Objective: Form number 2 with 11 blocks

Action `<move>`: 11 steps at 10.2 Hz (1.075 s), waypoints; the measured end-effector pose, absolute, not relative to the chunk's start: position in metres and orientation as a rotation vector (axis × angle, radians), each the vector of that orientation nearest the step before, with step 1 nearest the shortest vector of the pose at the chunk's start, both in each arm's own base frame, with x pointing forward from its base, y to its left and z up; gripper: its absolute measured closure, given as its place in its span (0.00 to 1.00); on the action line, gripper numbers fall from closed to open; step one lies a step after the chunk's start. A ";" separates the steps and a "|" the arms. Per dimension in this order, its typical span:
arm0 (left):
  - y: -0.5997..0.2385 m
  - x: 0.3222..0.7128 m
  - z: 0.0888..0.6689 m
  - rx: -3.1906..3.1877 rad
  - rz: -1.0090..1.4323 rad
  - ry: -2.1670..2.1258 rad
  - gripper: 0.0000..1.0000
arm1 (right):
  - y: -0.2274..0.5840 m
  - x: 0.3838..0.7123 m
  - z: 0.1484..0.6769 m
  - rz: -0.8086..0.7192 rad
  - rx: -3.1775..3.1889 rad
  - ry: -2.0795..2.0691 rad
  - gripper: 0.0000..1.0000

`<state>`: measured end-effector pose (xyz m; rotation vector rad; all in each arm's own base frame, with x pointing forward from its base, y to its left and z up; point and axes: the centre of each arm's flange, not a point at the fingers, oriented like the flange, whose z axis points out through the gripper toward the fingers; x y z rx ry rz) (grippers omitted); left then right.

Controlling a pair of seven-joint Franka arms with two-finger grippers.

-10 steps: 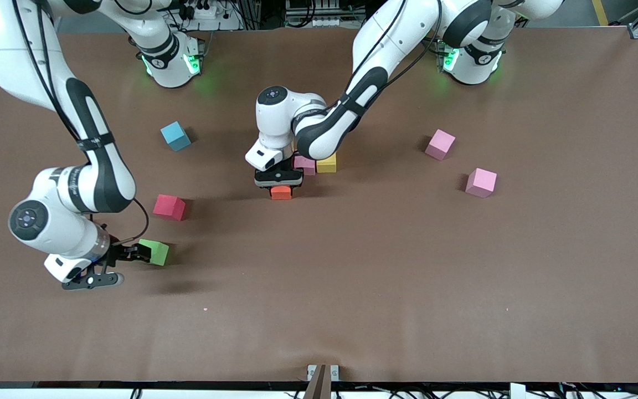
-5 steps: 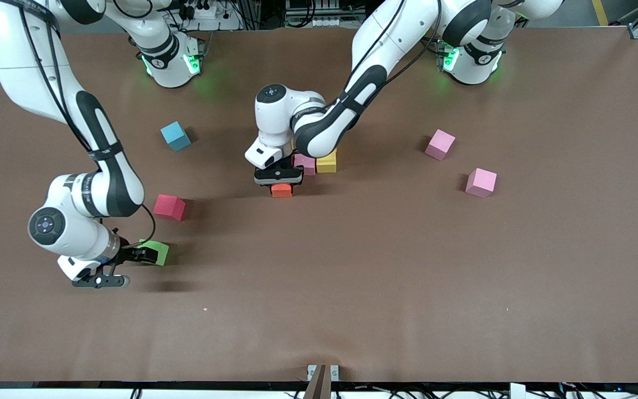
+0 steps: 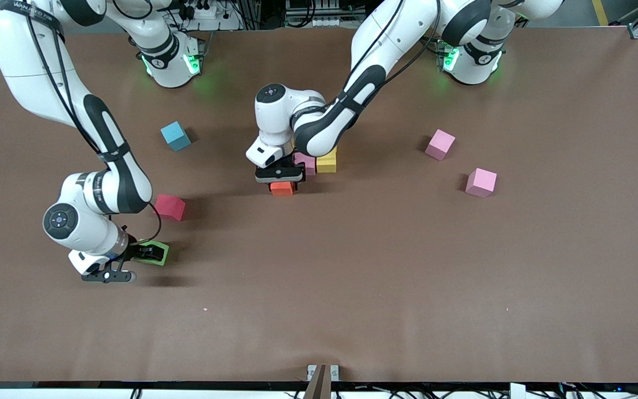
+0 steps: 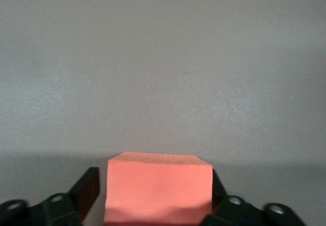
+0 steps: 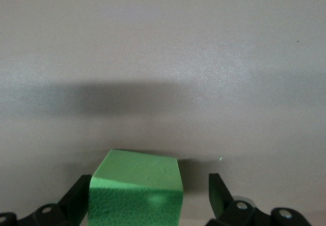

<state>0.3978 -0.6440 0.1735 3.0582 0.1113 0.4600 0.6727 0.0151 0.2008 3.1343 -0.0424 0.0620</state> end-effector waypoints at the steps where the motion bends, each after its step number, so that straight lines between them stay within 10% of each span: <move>1: -0.644 0.401 0.178 3.049 0.461 0.127 0.00 | 0.016 0.673 0.201 0.061 3.135 -0.065 0.00; 6: -0.622 0.456 0.272 2.945 0.462 0.368 0.00 | 0.018 0.666 0.190 0.029 3.134 -0.132 0.08; 9: -0.547 0.533 0.325 2.949 0.433 0.662 0.00 | 0.026 0.666 0.190 0.028 3.142 -0.115 0.41; 11: -0.489 0.575 0.349 2.947 0.379 0.849 0.00 | 0.038 0.668 0.193 0.037 3.155 -0.090 0.41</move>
